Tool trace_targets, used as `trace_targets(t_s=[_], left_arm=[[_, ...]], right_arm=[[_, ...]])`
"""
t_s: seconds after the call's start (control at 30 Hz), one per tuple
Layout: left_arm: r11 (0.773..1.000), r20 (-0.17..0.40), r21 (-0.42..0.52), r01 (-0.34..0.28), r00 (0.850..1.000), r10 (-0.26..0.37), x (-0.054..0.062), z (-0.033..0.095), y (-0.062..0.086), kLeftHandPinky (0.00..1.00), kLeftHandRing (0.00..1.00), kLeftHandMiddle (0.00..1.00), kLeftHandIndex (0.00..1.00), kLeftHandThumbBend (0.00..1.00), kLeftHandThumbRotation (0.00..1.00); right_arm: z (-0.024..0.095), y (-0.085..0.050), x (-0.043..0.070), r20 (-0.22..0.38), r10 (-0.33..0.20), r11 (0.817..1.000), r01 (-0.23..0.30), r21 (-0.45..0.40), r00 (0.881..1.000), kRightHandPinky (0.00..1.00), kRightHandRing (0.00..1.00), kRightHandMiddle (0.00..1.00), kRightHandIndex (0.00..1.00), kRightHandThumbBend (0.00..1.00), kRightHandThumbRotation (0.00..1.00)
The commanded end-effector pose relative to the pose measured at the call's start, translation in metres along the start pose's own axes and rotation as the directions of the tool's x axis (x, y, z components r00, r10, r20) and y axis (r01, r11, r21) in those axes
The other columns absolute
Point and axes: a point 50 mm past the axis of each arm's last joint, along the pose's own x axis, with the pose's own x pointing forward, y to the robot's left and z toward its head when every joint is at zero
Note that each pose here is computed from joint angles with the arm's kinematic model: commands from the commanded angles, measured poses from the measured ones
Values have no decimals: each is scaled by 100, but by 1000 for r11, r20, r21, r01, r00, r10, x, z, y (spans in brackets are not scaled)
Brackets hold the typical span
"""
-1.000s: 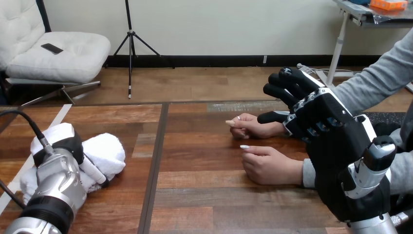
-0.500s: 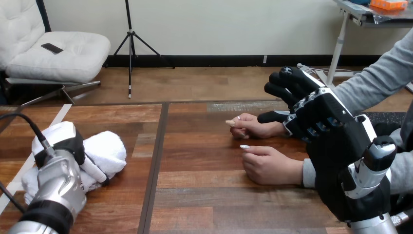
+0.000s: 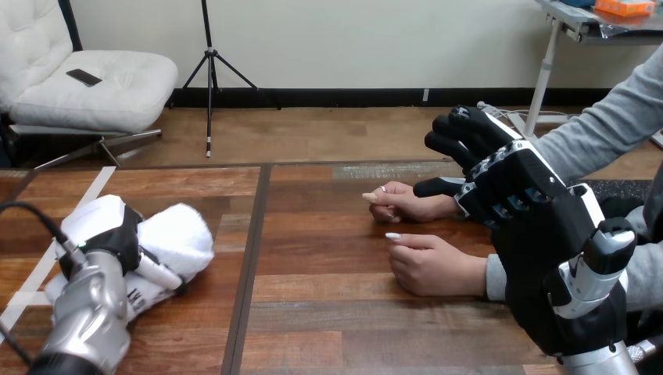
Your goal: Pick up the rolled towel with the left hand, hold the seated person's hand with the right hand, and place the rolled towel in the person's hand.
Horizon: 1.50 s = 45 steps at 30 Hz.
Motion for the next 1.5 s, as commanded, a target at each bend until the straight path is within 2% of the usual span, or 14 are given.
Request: trace_targets(t_s=[0.0, 0.03, 0.1, 0.3, 0.67, 0.93, 1.13, 1.37, 1.47], left_arm=[[980, 130, -152, -131, 980, 151, -6, 16, 30, 23, 32, 41, 44, 69, 0], [963, 151, -241, -122, 975, 161, -10, 17, 32, 23, 32, 41, 43, 69, 0], [935, 172, -338, -111, 969, 177, -15, 17, 35, 24, 32, 41, 44, 69, 0], [881, 220, -464, -98, 950, 222, -25, 16, 39, 25, 33, 41, 44, 70, 0], [812, 287, -579, -74, 914, 288, -44, 15, 41, 26, 33, 40, 43, 71, 0], [779, 333, -625, -44, 888, 317, -56, 16, 40, 31, 36, 41, 42, 71, 0], [750, 372, -661, -19, 860, 350, -65, 18, 38, 32, 37, 41, 41, 70, 0], [689, 391, -724, 31, 841, 373, -73, 20, 34, 32, 37, 40, 41, 69, 0], [674, 397, -738, 42, 834, 383, -76, 22, 33, 32, 37, 40, 40, 69, 0]], right_arm=[[7, -4, 11, 55, 9, 1000, -7, -26, 998, 66, 87, 86, 83, 100, 100], [4, -5, 11, 43, 8, 1000, -7, -23, 999, 66, 87, 86, 83, 100, 100], [2, -5, 10, 29, 7, 1000, -7, -19, 1000, 67, 87, 86, 83, 100, 100], [-3, -7, 10, 7, 8, 1000, -8, -9, 1000, 67, 87, 86, 83, 100, 100], [-14, -12, 10, -48, 12, 1000, -12, -13, 999, 74, 88, 87, 85, 97, 100], [-24, -16, 11, -95, 32, 999, -35, -36, 995, 82, 91, 89, 87, 97, 100], [-30, -18, 12, -125, 49, 997, -57, -58, 991, 87, 92, 90, 89, 95, 100], [-38, -23, 12, -169, 84, 989, -104, -108, 982, 88, 93, 92, 90, 93, 100], [-40, -25, 13, -173, 88, 986, -110, -126, 981, 88, 92, 92, 90, 90, 100]])
